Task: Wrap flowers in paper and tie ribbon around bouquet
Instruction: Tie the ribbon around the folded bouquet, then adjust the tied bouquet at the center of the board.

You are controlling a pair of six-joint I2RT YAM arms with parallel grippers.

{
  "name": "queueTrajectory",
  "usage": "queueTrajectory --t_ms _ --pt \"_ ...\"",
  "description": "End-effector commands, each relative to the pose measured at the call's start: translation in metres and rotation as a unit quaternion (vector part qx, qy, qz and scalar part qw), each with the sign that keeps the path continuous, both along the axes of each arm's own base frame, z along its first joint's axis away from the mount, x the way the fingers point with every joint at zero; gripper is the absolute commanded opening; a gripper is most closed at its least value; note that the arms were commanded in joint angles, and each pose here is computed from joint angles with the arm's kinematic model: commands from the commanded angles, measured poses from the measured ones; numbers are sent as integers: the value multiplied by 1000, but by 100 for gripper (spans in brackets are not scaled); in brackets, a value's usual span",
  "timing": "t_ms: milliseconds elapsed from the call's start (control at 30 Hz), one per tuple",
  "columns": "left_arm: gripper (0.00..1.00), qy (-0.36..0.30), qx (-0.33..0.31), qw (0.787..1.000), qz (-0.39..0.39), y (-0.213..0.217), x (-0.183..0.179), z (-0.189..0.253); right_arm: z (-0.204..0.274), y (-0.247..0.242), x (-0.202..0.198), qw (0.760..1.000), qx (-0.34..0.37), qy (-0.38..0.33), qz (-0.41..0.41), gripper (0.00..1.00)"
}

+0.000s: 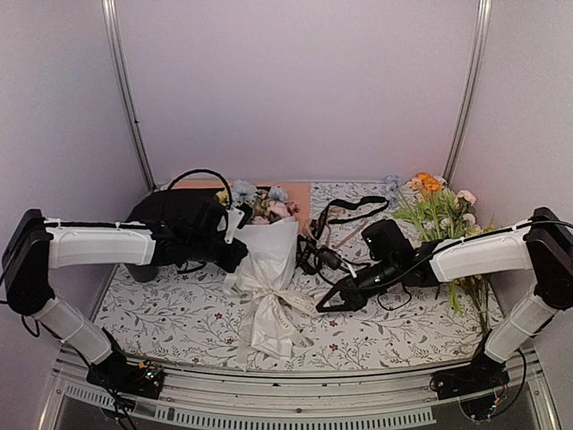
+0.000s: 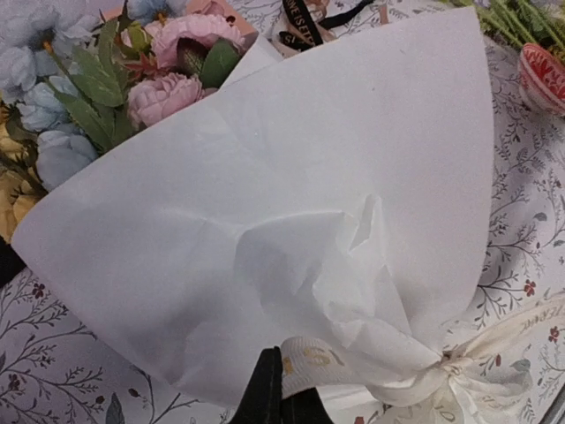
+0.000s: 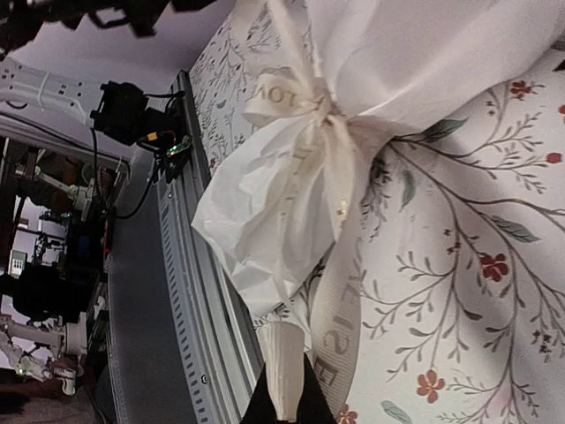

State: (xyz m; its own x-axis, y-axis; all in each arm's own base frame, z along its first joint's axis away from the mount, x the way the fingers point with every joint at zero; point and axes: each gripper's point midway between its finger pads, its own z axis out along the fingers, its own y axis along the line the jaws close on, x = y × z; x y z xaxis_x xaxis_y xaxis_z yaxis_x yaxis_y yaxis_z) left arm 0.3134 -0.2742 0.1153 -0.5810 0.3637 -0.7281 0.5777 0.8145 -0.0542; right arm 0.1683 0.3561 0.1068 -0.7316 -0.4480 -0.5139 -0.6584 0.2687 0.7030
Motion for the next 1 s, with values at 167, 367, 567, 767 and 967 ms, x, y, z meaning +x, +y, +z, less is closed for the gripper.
queueTrajectory --t_ms 167,367,567,767,967 --pt "0 73 -29 995 65 28 -61 -47 -16 -19 75 989 -23 46 -137 1" --pt "24 76 -14 991 105 51 -69 -50 -24 -32 96 977 -67 36 -197 29" --pt "93 85 -32 990 108 63 -86 -36 9 -92 125 928 -125 -59 -346 85" --pt "93 31 -102 985 135 85 -88 -1 74 -108 142 904 -89 -160 -387 87" --pt "73 77 -93 965 234 121 -48 -30 55 -48 145 946 -73 -111 -295 68"
